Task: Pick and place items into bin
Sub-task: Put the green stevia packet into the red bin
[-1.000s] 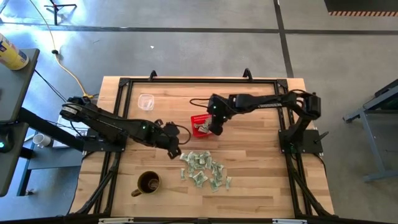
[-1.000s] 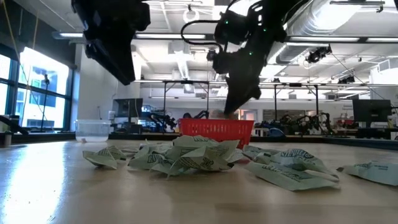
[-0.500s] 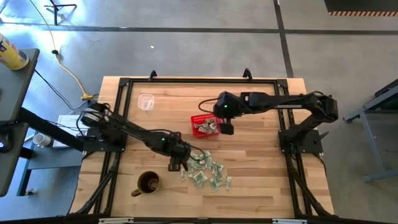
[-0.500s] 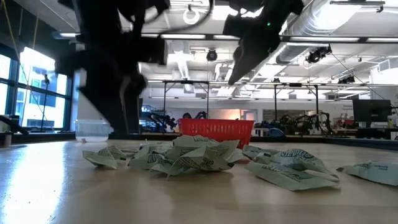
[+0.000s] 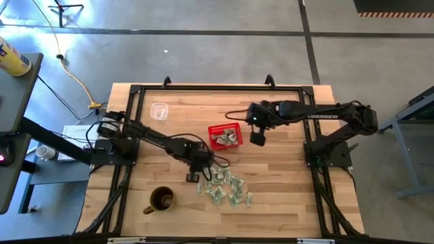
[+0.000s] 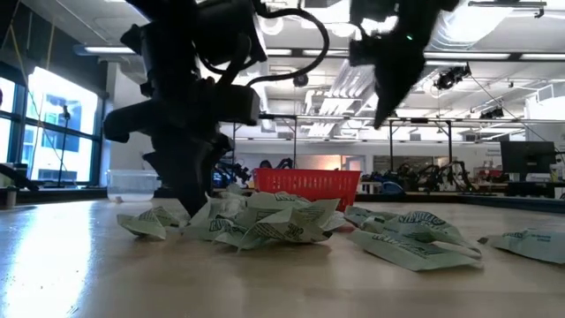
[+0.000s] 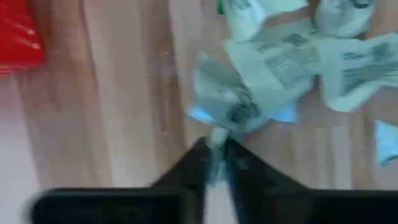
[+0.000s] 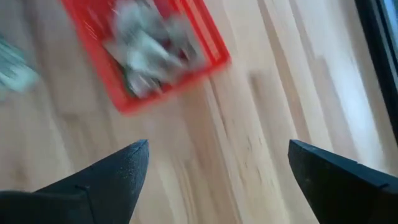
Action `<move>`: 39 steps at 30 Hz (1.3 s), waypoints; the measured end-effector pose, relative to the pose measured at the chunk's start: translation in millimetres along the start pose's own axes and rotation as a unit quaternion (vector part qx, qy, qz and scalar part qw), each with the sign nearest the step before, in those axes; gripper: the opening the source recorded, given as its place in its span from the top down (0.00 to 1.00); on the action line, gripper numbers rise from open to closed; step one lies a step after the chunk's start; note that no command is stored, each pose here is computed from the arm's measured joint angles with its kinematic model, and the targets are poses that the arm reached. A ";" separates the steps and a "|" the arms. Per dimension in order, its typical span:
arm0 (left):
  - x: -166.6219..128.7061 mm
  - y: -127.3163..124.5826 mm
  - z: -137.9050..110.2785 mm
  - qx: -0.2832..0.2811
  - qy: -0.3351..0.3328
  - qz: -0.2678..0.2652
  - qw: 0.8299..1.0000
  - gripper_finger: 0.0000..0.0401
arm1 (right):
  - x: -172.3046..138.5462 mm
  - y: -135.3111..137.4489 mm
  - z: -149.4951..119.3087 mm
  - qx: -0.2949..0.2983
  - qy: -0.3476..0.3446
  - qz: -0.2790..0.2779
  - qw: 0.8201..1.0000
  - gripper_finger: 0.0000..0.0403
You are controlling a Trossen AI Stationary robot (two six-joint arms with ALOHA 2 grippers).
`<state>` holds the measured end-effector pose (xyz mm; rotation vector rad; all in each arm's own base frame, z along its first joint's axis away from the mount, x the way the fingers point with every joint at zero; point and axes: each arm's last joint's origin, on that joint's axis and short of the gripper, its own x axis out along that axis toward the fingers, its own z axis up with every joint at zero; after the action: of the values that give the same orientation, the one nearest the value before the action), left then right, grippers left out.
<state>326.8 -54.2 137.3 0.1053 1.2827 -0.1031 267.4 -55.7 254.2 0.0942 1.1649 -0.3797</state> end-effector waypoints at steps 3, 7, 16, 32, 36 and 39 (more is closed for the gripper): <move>-1.2 10.9 -5.6 -0.016 0.031 -0.004 0.999 0.93 | 3.4 -2.4 -24.9 0.040 0.011 -0.010 0.999 0.07; -19.6 27.0 -25.7 -0.046 0.116 -0.010 0.992 0.86 | 6.3 -4.9 -64.3 0.113 0.016 -0.010 0.993 0.07; -109.2 65.8 -6.0 -0.099 -0.059 0.127 0.985 0.93 | 7.6 0.8 -106.6 0.238 -0.063 0.029 0.969 0.07; -79.1 118.9 32.9 -0.222 -0.240 0.062 0.943 0.59 | 5.8 37.7 -100.4 0.036 -0.102 0.151 0.983 0.07; -94.4 107.1 45.7 -0.223 -0.280 0.051 0.933 0.50 | 4.2 54.9 -106.0 -0.110 -0.109 0.166 0.974 0.07; -116.5 99.7 60.3 -0.199 -0.301 0.048 0.931 0.46 | 5.4 60.9 -107.1 -0.117 -0.111 0.154 0.975 0.07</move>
<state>364.8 38.5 268.1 -0.2017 0.6613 0.2003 195.9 28.4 199.2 0.0243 0.9481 0.0225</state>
